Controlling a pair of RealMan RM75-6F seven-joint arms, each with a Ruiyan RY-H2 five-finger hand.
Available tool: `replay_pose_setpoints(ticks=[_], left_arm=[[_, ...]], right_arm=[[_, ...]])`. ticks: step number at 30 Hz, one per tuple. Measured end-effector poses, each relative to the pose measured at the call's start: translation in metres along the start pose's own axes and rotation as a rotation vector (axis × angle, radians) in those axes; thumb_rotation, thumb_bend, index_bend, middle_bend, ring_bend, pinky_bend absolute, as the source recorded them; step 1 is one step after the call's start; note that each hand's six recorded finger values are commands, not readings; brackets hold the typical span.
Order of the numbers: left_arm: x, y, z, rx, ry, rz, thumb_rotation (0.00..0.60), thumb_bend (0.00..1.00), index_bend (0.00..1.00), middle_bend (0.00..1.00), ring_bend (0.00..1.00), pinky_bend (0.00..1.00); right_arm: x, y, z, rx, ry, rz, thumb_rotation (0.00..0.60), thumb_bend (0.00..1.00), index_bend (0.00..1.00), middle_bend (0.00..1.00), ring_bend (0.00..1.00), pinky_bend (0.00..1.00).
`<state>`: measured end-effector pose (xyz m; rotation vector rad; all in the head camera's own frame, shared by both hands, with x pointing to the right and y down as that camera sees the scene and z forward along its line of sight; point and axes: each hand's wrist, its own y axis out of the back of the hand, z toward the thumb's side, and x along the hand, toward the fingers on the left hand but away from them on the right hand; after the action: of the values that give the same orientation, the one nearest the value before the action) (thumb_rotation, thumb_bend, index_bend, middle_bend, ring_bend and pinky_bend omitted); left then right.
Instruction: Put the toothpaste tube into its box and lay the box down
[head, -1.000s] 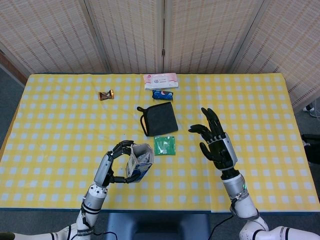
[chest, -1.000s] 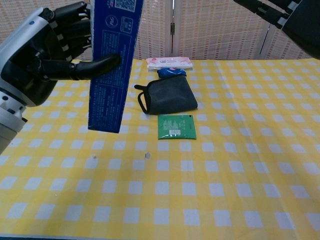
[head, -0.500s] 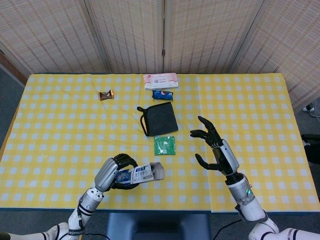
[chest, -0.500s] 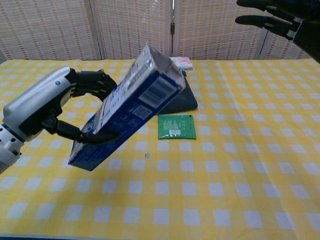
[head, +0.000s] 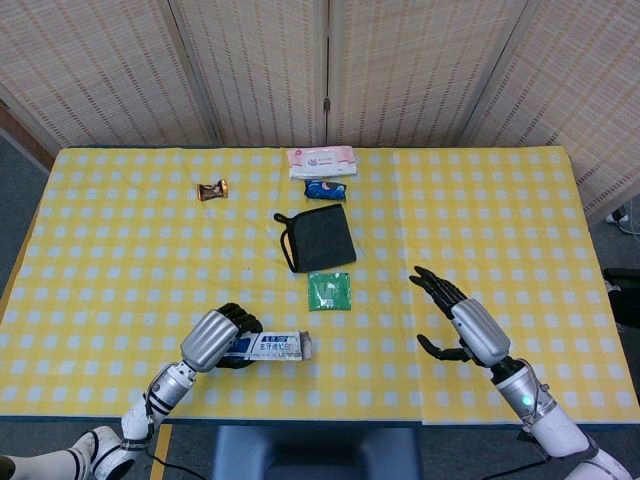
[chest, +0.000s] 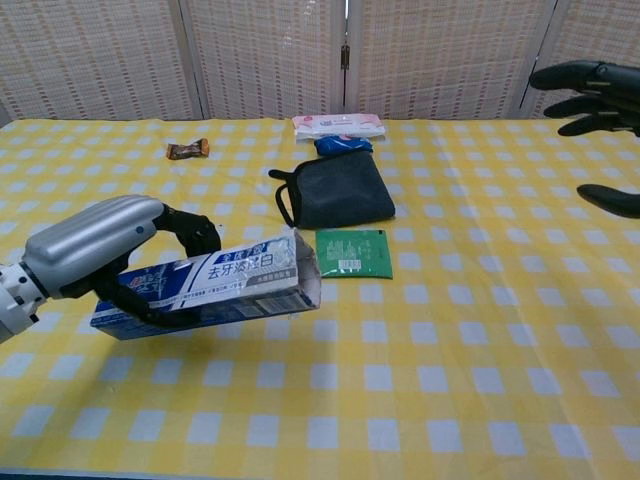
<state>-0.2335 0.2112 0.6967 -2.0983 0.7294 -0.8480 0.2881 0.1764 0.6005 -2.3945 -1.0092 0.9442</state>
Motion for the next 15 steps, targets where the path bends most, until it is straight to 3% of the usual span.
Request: replay_pose_setpoints(ticks=[4, 10, 12, 15], left_arm=[[0.003, -0.007, -0.021, 0.105, 0.049, -0.031, 0.600, 0.21, 0.57, 0.64, 0.42, 0.34], [0.001, -0.020, -0.034, 0.095, 0.105, -0.106, 0.600, 0.18, 0.24, 0.25, 0.07, 0.04], [0.000, -0.019, -0.034, 0.072, 0.114, -0.116, 0.600, 0.17, 0.13, 0.14, 0.01, 0.00], [-0.002, -0.015, -0.029, 0.023, 0.116, -0.119, 0.600, 0.15, 0.08, 0.09, 0.00, 0.00]], right_arm=[[0.002, -0.001, -0.009, 0.032, -0.023, 0.012, 0.600, 0.44, 0.00, 0.00, 0.06, 0.09], [0.003, -0.001, -0.013, 0.118, -0.044, 0.029, 0.600, 0.44, 0.00, 0.00, 0.02, 0.04], [0.005, -0.002, -0.015, 0.162, -0.057, 0.047, 0.600, 0.44, 0.00, 0.00, 0.00, 0.01], [0.007, -0.003, -0.016, 0.229, -0.079, 0.070, 0.600, 0.44, 0.00, 0.00, 0.00, 0.00]])
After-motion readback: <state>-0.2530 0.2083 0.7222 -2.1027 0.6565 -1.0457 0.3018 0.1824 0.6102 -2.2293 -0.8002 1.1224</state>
